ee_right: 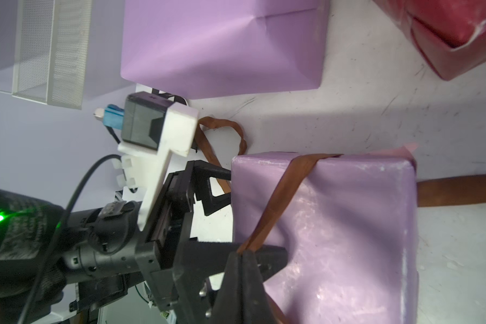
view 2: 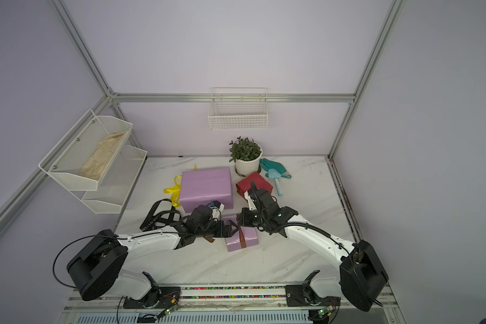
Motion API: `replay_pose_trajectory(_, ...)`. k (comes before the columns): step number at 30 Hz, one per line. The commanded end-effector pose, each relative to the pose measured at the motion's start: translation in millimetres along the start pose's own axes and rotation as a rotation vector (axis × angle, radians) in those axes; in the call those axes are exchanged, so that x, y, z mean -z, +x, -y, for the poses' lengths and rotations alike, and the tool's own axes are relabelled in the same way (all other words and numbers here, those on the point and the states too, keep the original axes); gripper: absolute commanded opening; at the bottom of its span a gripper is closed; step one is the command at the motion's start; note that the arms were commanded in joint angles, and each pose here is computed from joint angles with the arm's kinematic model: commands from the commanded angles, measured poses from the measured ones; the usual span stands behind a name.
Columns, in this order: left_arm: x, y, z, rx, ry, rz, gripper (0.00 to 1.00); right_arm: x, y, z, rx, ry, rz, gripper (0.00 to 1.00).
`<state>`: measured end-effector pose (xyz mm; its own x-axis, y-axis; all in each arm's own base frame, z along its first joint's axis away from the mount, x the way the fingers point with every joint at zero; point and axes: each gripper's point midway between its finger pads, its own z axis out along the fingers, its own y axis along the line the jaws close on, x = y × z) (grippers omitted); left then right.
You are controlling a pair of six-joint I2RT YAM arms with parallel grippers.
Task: Untie the ribbon bows on the gift boxes
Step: Pull the ribbon from the gift box.
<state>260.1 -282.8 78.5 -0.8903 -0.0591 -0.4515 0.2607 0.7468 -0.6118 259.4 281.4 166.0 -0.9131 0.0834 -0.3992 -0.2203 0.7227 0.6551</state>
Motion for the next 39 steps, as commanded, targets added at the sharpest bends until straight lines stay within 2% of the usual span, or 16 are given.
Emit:
replay_pose_trajectory(1,-4.9,-24.7,18.9,-0.051,0.033,0.040,1.00,15.3,-17.6,-29.8,0.015,-0.115,0.054,0.00)
replay_pose_trajectory(6,-20.0,-13.1,13.9,-0.061,0.008,-0.060,1.00,39.5,-36.7,-46.0,0.027,-0.161,0.118,0.00)
replay_pose_trajectory(16,-18.0,-3.6,-3.8,-0.091,-0.107,-0.118,1.00,82.9,-76.8,-86.1,0.098,-0.255,0.232,0.00)
replay_pose_trajectory(22,-14.3,-10.0,3.6,-0.100,-0.098,-0.110,1.00,136.8,-118.2,-132.4,0.181,-0.349,0.349,0.00)
replay_pose_trajectory(29,-13.5,-10.8,8.0,-0.099,-0.086,-0.120,1.00,204.5,-155.5,-175.9,0.304,-0.365,0.525,0.00)
replay_pose_trajectory(33,-16.3,-6.9,4.7,-0.092,-0.091,-0.135,1.00,209.3,-162.8,-178.7,0.317,-0.351,0.552,0.00)
replay_pose_trajectory(36,-13.9,-7.9,8.5,-0.093,-0.076,-0.133,1.00,195.0,-161.1,-166.7,0.305,-0.318,0.532,0.00)
replay_pose_trajectory(39,-1.2,-14.4,20.6,-0.142,-0.034,-0.123,1.00,184.7,-157.8,-154.6,0.294,-0.285,0.519,0.00)
